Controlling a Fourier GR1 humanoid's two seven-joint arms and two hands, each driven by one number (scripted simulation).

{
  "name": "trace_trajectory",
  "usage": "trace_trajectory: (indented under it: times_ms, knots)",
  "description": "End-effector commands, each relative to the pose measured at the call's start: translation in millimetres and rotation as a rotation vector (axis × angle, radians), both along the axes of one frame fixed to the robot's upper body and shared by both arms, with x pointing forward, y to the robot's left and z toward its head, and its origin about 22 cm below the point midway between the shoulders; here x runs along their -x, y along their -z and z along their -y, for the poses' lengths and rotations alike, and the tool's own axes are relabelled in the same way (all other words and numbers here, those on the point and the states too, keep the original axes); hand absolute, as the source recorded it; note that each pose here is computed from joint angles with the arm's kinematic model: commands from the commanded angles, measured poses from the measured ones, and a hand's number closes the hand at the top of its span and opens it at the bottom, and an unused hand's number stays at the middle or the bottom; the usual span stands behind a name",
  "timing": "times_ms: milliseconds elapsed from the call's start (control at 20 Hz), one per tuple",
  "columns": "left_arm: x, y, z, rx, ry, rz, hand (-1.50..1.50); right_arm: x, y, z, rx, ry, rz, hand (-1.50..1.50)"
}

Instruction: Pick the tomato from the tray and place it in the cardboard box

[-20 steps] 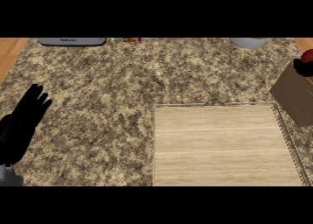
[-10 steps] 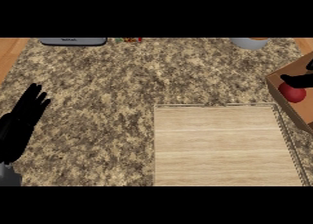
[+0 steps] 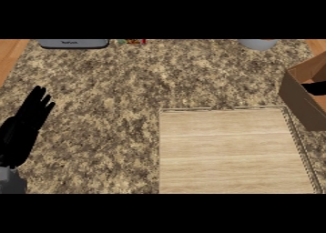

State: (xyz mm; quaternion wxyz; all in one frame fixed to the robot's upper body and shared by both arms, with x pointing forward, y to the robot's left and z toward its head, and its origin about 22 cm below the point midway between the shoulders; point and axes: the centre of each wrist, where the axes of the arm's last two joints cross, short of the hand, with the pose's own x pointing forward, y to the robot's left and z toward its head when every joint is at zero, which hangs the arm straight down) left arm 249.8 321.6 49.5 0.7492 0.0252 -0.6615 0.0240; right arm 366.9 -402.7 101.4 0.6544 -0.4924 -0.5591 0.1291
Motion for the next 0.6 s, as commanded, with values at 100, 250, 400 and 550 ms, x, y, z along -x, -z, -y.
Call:
trace_trajectory:
  times_ms: [100,250,400,550]
  knots:
    - [2.7,7,-2,-0.013,-0.001,-0.007,0.00,7,-22,19,-0.211,0.118,0.286,-1.50]
    - [-4.9,-15,-8,0.003,-0.003,0.010,0.00,25,-16,37,-0.283,0.133,0.331,-1.50]
    - [4.9,-3,-15,-0.008,-0.006,-0.013,0.00,56,-23,80,-0.301,0.171,0.352,-1.50]
    - [8.0,0,-9,-0.007,-0.008,-0.002,0.00,82,-38,107,-0.360,0.170,0.378,-1.50]
